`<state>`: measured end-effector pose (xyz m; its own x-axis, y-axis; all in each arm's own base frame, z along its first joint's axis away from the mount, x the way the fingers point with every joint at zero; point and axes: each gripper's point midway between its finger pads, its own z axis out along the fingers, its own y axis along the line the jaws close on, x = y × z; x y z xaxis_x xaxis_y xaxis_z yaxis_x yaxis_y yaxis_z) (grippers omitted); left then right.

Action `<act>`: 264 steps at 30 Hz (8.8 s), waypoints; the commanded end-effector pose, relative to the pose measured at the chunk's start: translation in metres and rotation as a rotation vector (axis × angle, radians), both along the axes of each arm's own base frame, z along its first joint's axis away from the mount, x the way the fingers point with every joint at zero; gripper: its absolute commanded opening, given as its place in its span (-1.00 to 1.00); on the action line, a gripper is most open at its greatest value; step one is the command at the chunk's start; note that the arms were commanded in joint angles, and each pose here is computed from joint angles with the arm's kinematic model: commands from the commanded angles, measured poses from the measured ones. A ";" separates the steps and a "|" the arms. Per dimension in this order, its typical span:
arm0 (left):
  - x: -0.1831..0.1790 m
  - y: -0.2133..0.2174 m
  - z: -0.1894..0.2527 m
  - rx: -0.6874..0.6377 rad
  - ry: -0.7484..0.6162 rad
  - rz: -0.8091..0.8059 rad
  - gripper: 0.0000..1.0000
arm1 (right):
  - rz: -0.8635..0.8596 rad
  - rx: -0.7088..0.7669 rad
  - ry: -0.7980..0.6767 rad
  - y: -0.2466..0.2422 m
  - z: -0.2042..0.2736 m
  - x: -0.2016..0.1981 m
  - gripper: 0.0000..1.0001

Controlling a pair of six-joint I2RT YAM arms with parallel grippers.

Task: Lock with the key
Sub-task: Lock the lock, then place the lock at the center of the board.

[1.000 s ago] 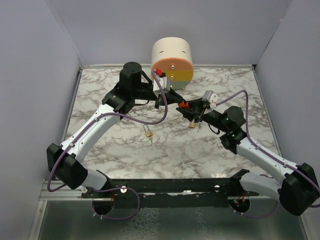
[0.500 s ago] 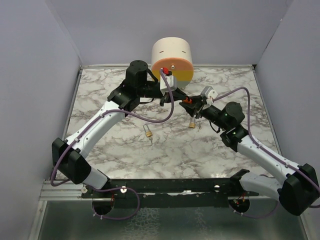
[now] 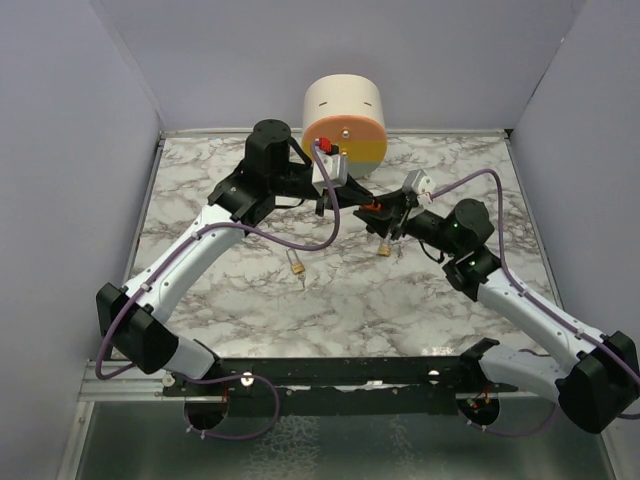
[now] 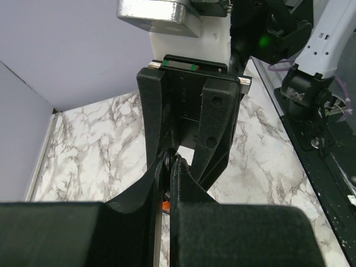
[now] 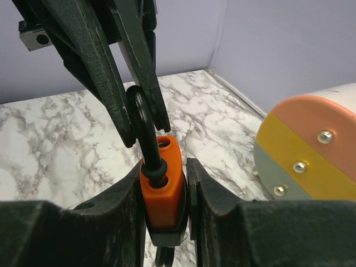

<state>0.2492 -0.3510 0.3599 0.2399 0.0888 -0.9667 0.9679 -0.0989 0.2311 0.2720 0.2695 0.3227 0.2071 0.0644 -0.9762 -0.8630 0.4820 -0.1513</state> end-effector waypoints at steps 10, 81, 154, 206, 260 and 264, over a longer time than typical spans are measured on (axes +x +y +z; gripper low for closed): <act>-0.015 0.009 -0.080 0.208 0.267 0.000 -1.00 | 0.320 0.254 -0.507 -0.009 0.172 -0.108 -0.97; 0.040 0.053 -0.209 0.692 0.447 0.400 -1.00 | 0.077 0.454 -0.757 -0.053 0.250 -0.113 -0.97; -0.025 0.045 0.015 -0.049 0.138 -0.053 -1.00 | 0.020 0.204 0.160 -0.007 -0.051 -0.028 -0.10; 0.007 0.041 0.034 -0.140 0.123 0.088 -1.00 | 0.172 0.159 0.218 0.014 -0.073 -0.041 -0.97; 0.113 0.056 -0.309 0.361 0.869 0.440 -1.00 | -0.340 -0.029 0.720 0.006 -0.240 0.060 -0.97; 0.122 0.059 -0.316 0.363 0.862 0.458 -0.81 | -0.356 -0.046 0.733 0.007 -0.252 0.066 -0.97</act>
<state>0.3621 -0.2961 0.0623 -0.6503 0.3041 -0.6962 0.7537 0.3725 -0.5414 0.3295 0.2729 0.0792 -0.4709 0.0755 -0.8790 -0.5685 0.7359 0.3678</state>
